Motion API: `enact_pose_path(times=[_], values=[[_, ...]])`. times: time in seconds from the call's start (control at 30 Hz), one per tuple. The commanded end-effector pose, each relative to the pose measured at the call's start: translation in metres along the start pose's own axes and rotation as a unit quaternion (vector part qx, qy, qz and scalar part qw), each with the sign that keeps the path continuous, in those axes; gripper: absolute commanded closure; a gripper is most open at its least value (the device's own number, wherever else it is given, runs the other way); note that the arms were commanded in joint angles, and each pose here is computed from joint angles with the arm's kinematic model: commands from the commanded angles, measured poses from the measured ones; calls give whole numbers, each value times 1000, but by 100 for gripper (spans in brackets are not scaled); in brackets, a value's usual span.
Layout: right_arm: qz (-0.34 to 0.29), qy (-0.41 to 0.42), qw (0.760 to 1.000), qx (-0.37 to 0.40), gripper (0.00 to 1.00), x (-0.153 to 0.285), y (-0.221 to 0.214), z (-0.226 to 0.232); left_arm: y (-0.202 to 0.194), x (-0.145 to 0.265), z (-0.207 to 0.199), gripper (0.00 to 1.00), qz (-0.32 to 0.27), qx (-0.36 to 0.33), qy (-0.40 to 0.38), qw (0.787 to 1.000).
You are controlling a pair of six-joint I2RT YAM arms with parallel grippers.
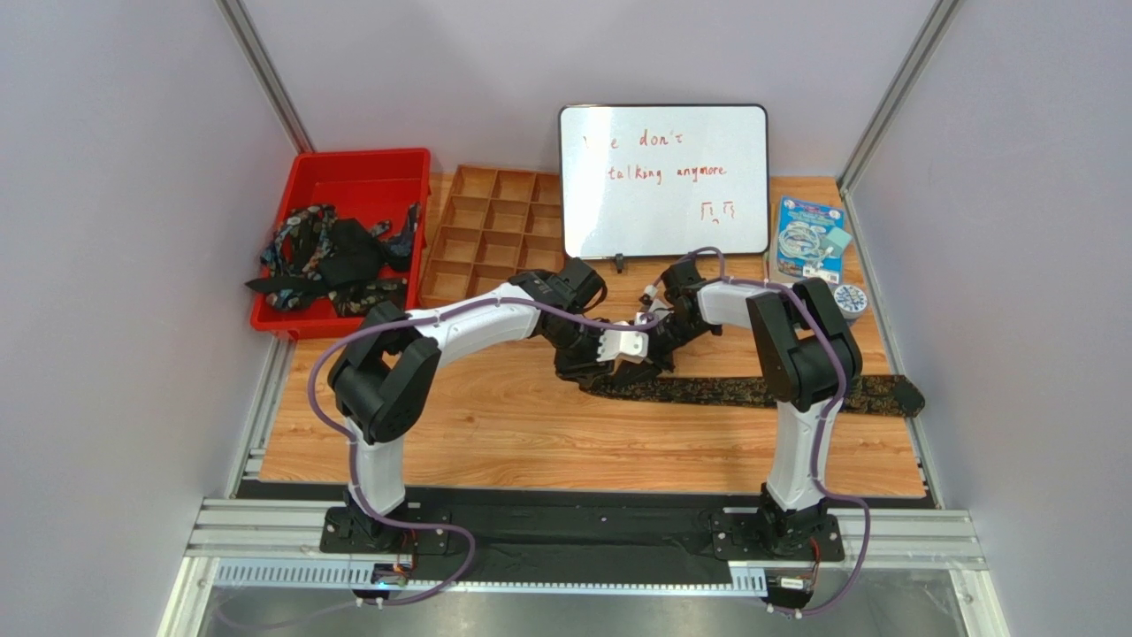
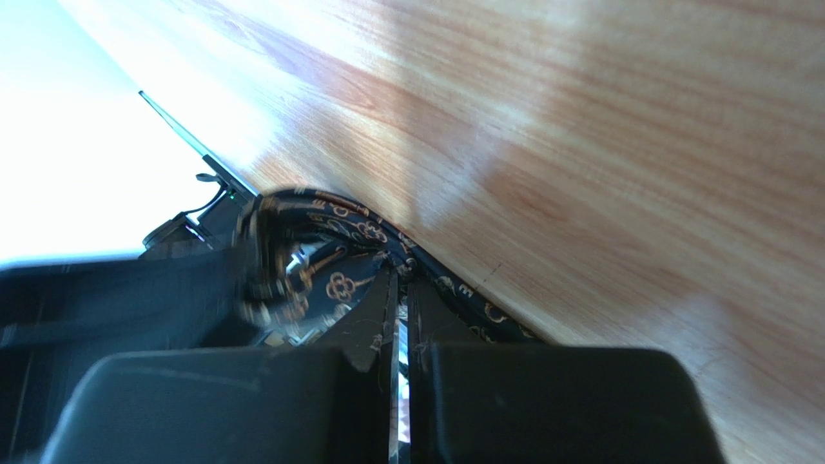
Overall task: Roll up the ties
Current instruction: Roll the tie at the center of the board.
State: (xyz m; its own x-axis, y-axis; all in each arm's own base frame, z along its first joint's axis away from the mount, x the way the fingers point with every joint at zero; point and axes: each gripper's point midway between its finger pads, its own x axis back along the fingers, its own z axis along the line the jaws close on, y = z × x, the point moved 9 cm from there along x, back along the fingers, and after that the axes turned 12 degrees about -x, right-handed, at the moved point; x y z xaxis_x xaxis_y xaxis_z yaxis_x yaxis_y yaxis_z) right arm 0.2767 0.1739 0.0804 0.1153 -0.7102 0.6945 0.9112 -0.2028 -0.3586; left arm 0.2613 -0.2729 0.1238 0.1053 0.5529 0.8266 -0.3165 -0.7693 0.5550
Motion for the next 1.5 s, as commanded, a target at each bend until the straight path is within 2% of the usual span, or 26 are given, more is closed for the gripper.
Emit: enact_pose_path(times=[0.0,0.27,0.7,1.13,1.47], values=[[-38,-54,998,4,100,-13,13,-15,34,0,8,55,-43,-6,7,999],[-35,-48,998,1,100,-12,12,-14,43,-25,13,55,-40,25,-2,999],[-3,22,1000,0,100,3,-3,7,10,-63,-4,59,31,60,-23,997],[7,52,999,7,74,41,-18,7,-5,-69,-23,64,35,53,-48,997],[5,66,998,20,65,37,-20,6,-8,-70,-26,64,31,45,-64,996]])
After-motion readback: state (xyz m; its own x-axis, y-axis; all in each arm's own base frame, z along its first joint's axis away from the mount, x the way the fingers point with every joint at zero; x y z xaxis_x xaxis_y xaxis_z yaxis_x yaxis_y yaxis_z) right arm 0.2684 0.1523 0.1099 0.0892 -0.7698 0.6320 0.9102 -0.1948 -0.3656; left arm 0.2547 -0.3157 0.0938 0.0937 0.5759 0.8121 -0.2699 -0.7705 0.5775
